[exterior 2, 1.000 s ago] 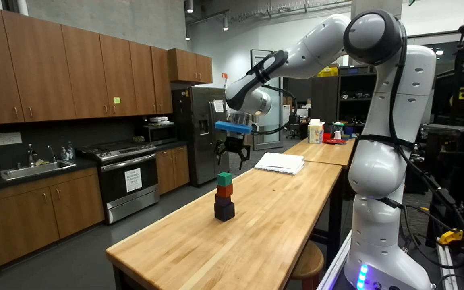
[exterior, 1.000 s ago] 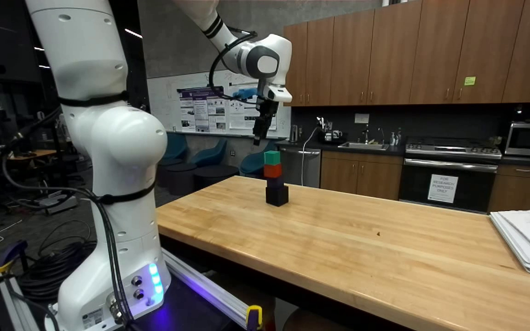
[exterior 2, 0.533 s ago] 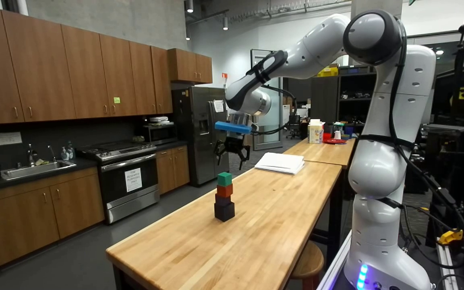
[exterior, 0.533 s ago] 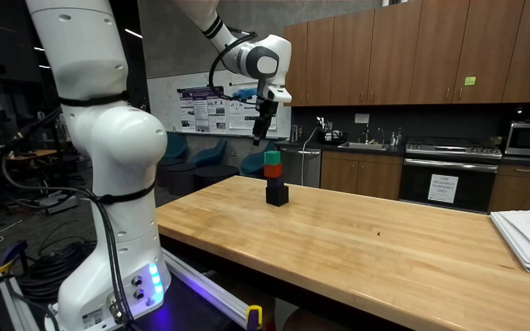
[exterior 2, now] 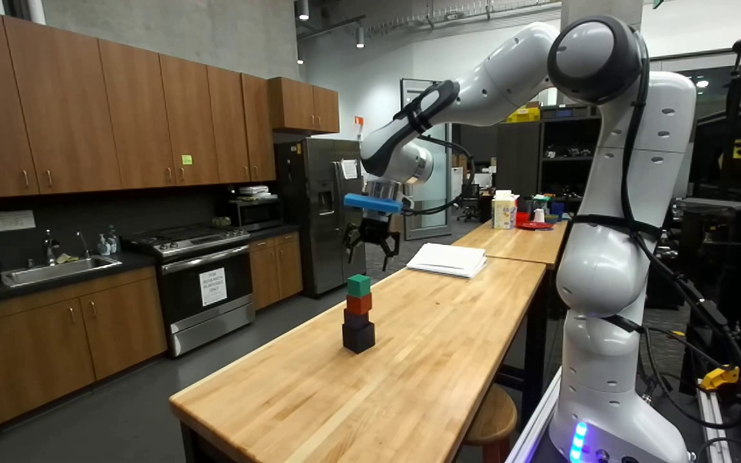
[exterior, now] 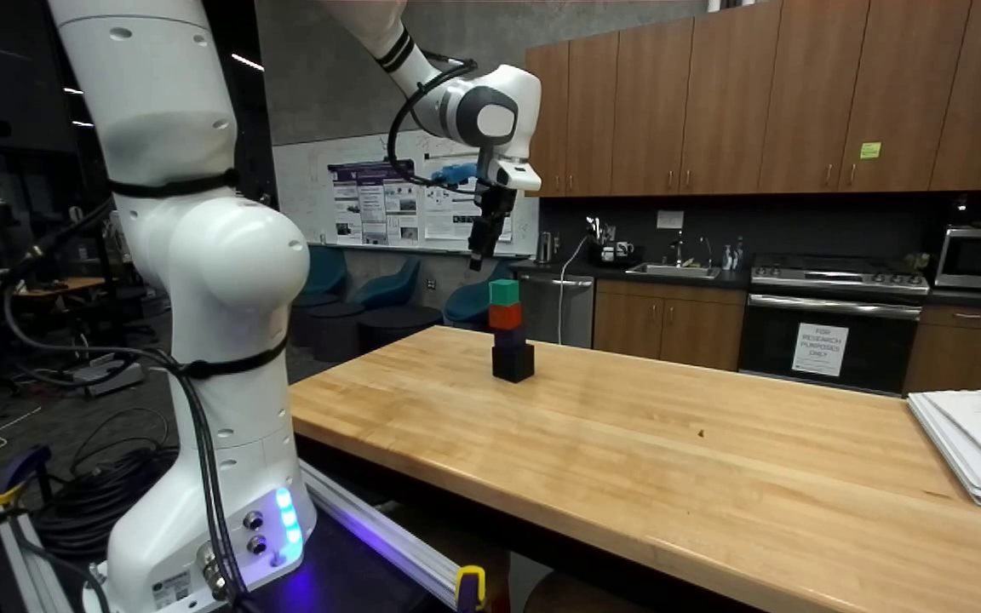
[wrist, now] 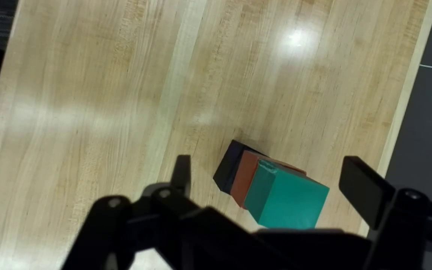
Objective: Move both the green cube and orange cube to the table
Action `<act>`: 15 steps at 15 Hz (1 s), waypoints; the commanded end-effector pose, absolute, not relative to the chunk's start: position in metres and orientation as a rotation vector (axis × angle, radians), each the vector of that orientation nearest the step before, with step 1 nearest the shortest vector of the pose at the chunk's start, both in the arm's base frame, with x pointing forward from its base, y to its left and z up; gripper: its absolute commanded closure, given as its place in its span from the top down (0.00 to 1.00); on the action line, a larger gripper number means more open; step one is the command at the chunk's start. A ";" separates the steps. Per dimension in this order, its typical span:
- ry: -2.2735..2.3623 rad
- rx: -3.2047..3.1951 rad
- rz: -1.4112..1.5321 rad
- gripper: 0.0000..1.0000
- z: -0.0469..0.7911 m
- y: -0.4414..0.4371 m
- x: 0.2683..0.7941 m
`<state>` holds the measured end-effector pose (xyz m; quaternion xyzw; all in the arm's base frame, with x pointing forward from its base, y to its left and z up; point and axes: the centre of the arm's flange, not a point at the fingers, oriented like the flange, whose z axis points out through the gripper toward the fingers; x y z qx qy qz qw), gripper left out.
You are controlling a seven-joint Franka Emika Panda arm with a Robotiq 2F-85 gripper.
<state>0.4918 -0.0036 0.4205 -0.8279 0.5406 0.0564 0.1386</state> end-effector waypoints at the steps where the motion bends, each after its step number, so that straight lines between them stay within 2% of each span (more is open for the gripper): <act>1: 1.583 -2.352 0.186 1.00 0.426 -0.020 0.501; 15: 1.724 -2.095 0.377 1.00 0.391 -0.097 0.520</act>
